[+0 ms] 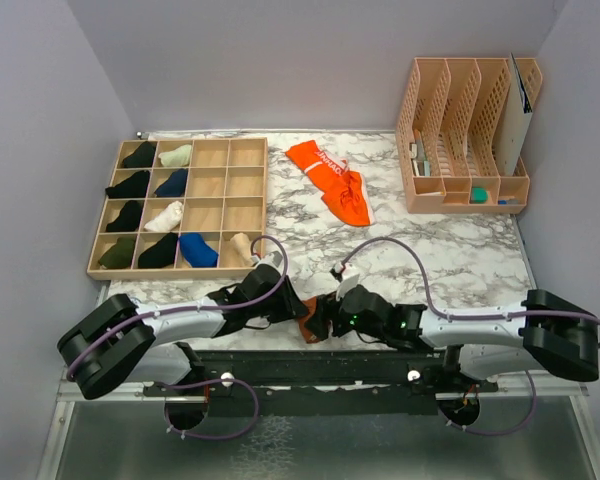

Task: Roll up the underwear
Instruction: Roll the underwear to the center of the board.

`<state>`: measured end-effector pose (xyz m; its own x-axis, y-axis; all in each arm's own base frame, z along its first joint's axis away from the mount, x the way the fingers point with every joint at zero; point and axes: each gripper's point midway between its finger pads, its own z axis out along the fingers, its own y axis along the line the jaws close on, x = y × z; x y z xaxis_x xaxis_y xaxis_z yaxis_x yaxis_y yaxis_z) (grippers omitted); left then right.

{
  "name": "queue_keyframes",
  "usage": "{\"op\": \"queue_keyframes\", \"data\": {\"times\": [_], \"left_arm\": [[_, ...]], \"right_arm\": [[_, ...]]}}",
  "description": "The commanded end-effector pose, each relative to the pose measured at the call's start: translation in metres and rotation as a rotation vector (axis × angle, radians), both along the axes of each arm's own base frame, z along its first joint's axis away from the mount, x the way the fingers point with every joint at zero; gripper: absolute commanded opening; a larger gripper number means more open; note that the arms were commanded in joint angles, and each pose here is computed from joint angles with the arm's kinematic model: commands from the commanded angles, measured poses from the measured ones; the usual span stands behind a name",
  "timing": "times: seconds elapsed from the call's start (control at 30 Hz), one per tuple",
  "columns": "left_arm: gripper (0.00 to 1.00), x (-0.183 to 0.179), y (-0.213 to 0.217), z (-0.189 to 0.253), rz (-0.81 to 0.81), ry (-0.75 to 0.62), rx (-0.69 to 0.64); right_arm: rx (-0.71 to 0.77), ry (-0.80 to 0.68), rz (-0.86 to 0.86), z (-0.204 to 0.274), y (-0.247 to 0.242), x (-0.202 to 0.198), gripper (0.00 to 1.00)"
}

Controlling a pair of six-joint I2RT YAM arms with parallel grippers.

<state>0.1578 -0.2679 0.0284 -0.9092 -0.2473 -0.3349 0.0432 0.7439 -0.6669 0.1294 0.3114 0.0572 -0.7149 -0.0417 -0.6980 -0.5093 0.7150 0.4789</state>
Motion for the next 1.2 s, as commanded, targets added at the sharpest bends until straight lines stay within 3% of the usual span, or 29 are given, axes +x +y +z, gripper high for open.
{"op": "queue_keyframes", "data": {"times": [0.0, 0.17, 0.4, 0.57, 0.7, 0.8, 1.0, 1.17], "left_arm": [[0.33, -0.009, 0.025, -0.024, 0.028, 0.051, 0.132], [0.33, -0.010, 0.022, -0.022, 0.024, 0.061, 0.122], [0.33, -0.012, 0.022, -0.021, 0.028, 0.067, 0.109], [0.34, -0.012, 0.021, -0.015, 0.038, 0.064, 0.088], [0.43, -0.010, 0.022, -0.006, 0.057, 0.049, 0.064], [0.53, -0.009, 0.022, 0.001, 0.070, 0.036, 0.046], [0.75, -0.006, 0.023, 0.017, 0.100, -0.014, -0.034], [0.78, -0.014, 0.013, 0.023, 0.028, -0.053, -0.137]], "right_arm": [[-0.239, -0.145, 0.040, -0.002, -0.006, 0.005, 0.67], [-0.404, -0.216, 0.020, -0.009, 0.005, 0.006, 0.61], [-0.520, -0.262, -0.015, -0.027, 0.008, 0.005, 0.53], [-0.580, -0.250, -0.022, -0.049, 0.000, 0.004, 0.39], [-0.634, -0.200, -0.082, -0.070, -0.020, 0.000, 0.30], [-0.553, -0.144, -0.064, -0.079, -0.018, -0.010, 0.27], [-0.074, -0.020, 0.003, -0.053, 0.008, -0.029, 0.27], [0.201, 0.117, -0.022, -0.034, 0.000, -0.031, 0.28]]}}
